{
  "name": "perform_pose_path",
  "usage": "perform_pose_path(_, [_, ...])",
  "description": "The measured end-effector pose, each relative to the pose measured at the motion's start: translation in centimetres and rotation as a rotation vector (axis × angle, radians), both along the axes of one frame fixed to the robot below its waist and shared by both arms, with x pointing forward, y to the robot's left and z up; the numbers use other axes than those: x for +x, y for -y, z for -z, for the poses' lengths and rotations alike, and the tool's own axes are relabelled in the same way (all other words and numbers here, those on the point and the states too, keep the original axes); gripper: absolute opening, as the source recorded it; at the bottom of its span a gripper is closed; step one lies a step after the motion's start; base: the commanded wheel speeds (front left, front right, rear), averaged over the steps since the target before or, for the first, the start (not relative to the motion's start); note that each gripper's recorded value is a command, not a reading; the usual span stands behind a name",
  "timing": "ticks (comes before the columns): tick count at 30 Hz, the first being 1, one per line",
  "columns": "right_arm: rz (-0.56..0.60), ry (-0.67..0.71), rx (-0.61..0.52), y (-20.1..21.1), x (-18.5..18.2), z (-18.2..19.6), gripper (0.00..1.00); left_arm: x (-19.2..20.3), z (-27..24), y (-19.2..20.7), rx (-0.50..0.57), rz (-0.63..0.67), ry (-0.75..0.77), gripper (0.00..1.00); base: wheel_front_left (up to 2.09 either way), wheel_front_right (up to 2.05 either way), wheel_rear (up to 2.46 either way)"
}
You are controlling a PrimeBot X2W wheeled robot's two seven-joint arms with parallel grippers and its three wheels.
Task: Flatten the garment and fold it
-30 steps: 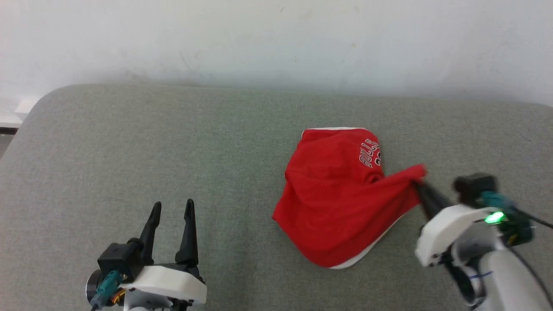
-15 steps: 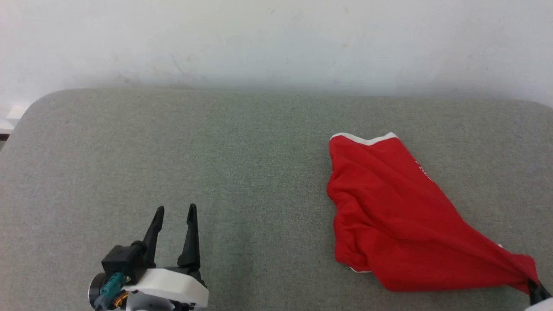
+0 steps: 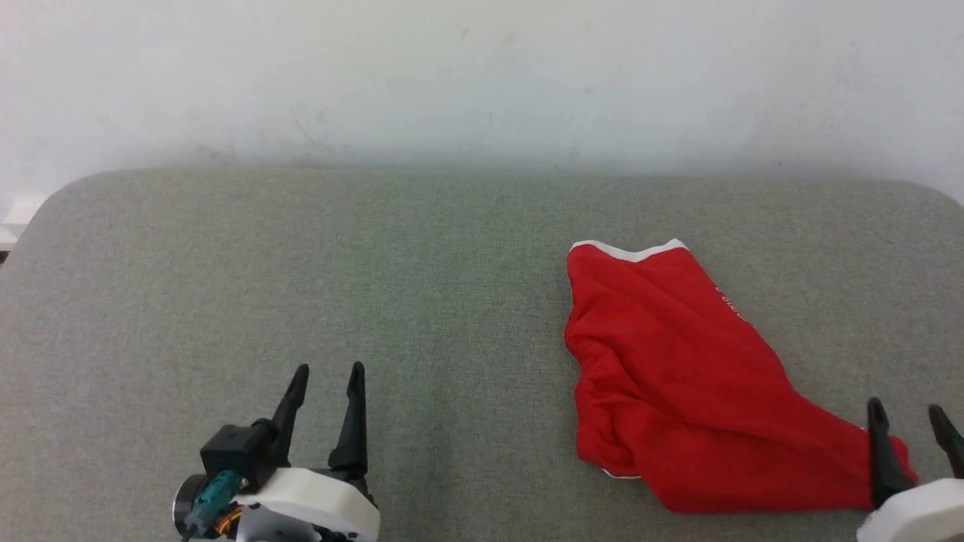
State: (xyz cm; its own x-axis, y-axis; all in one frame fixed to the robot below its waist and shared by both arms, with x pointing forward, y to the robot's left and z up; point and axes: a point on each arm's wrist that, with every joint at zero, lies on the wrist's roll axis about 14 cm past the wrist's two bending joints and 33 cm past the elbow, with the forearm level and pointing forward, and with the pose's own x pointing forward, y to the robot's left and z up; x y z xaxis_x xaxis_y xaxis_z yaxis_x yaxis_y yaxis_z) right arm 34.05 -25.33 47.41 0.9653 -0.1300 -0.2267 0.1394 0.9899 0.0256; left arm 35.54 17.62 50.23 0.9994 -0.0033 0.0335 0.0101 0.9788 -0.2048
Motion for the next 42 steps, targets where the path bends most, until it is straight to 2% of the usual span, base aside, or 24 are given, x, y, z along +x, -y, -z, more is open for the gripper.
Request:
perform_pose_path(6, [-0.090, 0.099, 0.020, -3.2, 0.8, -2.3, 1.00, -0.1, -0.5, 1.1, -0.005, 0.033, 0.004, 1.00, 0.00, 0.00, 0.00])
perform_pose_path(8, [-0.117, 0.134, 0.022, -4.1, 0.9, -3.2, 1.00, -0.2, -0.4, 2.7, -0.006, 0.083, -0.009, 1.00, 0.00, 0.00, 0.00])
perform_pose_path(16, [-0.195, 0.229, 0.029, -6.8, 1.9, -5.9, 1.00, 1.4, -0.1, 13.1, 0.008, 0.439, -0.084, 1.00, 0.00, 0.00, 0.00])
perform_pose_path(21, [-0.225, 0.253, 0.040, -8.0, 2.3, -6.6, 1.00, 1.8, 2.0, 17.8, 0.074, 0.617, -0.175, 1.00, 0.00, 0.00, 0.00])
perform_pose_path(26, [-0.223, 0.230, 0.058, -8.1, 2.5, -5.7, 1.00, 1.1, 6.0, 20.5, 0.144, 0.745, -0.342, 1.00, 0.00, 0.00, 0.00])
perform_pose_path(32, [-0.198, 0.190, 0.072, -7.4, 2.6, -4.2, 1.00, -0.9, 11.1, 21.6, 0.277, 0.871, -0.586, 1.00, 0.00, 0.00, 0.00])
perform_pose_path(37, [-0.184, 0.184, 0.081, -7.1, 2.7, -3.8, 1.00, -1.1, 11.9, 22.4, 0.396, 0.947, -0.668, 1.00, 0.00, 0.00, 0.00])
perform_pose_path(38, [-0.183, 0.186, 0.081, -7.0, 2.7, -3.8, 1.00, -1.3, 11.9, 22.5, 0.414, 0.958, -0.682, 0.49, 0.00, 0.00, 0.00])
perform_pose_path(39, [-0.183, 0.190, 0.085, -7.0, 2.7, -3.9, 1.00, -1.3, 11.8, 22.5, 0.427, 0.967, -0.692, 0.32, 0.00, 0.00, 0.00])
perform_pose_path(40, [-0.183, 0.192, 0.085, -7.0, 2.8, -4.0, 1.00, -1.4, 11.7, 22.7, 0.436, 0.975, -0.690, 0.00, 0.00, 0.00, 0.00])
perform_pose_path(42, [-0.183, 0.192, 0.086, -7.0, 2.7, -4.0, 1.00, -1.5, 11.4, 22.7, 0.440, 0.987, -0.678, 0.00, 0.00, 0.00, 0.00])
